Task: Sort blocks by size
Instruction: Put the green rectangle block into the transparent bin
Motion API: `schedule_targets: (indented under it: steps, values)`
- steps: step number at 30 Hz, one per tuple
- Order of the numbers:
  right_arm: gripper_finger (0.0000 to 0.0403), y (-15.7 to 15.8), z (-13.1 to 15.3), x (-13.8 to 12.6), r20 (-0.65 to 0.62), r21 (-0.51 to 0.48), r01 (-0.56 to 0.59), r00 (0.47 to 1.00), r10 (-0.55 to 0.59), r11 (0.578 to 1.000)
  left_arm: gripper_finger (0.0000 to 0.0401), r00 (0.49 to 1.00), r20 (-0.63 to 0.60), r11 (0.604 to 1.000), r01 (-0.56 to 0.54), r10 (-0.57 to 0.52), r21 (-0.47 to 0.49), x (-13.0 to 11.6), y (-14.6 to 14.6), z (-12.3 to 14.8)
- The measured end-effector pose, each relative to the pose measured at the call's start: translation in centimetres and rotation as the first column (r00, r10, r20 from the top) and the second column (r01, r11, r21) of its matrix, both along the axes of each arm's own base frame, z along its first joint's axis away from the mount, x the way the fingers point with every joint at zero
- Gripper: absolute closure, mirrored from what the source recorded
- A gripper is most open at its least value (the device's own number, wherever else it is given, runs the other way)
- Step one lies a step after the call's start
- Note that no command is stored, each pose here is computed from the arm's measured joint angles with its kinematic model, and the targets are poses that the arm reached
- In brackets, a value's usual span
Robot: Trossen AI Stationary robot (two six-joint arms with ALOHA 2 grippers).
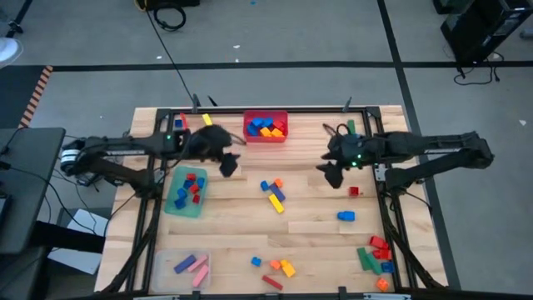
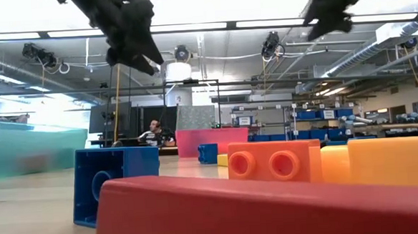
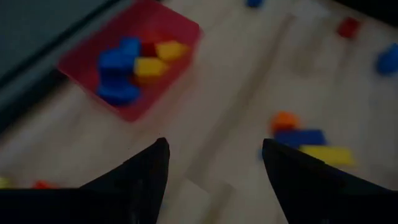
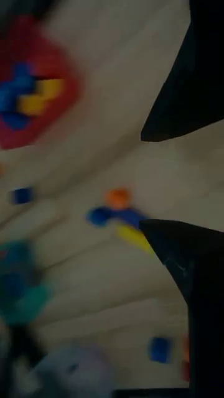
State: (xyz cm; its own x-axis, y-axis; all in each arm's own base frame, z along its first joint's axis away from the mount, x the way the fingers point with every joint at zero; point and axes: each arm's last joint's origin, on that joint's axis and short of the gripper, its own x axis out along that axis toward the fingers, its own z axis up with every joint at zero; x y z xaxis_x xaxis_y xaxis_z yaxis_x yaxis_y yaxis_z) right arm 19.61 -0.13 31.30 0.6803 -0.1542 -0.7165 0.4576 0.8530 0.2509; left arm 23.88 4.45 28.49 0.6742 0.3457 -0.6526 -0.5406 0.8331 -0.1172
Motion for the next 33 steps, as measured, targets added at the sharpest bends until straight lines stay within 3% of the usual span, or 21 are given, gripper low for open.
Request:
schedule_targets:
  steps: [6, 12, 20, 25, 29, 33]
  values:
    - [0.0189, 2.7, 0.4, -0.2, -0.271, 0.145, 0.056, 0.963, -0.015, 0.988, 0.0135, 0.992, -0.010, 0.992, 0.127, -0.127, -0.007, 0.5, -3.2, -0.3]
    - [0.0201, 6.3, -1.8, -0.6, -0.531, 0.217, 0.166, 0.847, -0.026, 0.962, 0.0135, 0.984, 0.003, 0.984, 0.176, -0.176, -0.010, 0.7, -4.6, -0.3]
    - [0.0204, 11.9, -2.8, -2.1, -0.601, 0.249, 0.359, 0.786, -0.147, 0.900, 0.0135, 0.978, 0.001, 0.978, 0.210, -0.210, -0.002, 0.6, -5.3, -0.2]
    - [0.0205, 15.7, -4.3, -3.2, -0.657, 0.239, 0.475, 0.721, -0.219, 0.847, 0.0135, 0.973, 0.001, 0.973, 0.229, -0.229, 0.001, 0.6, -5.8, -0.2]
    - [0.0205, 18.8, -6.2, -3.6, -0.717, 0.220, 0.510, 0.662, -0.216, 0.831, 0.0135, 0.975, 0.023, 0.975, 0.220, -0.220, -0.020, 0.6, -6.0, -0.1]
    - [0.0205, 21.6, -8.5, -3.5, -0.796, 0.225, 0.509, 0.588, -0.145, 0.831, 0.0135, 0.967, 0.057, 0.969, 0.248, -0.247, -0.008, 0.8, -6.6, 0.2]
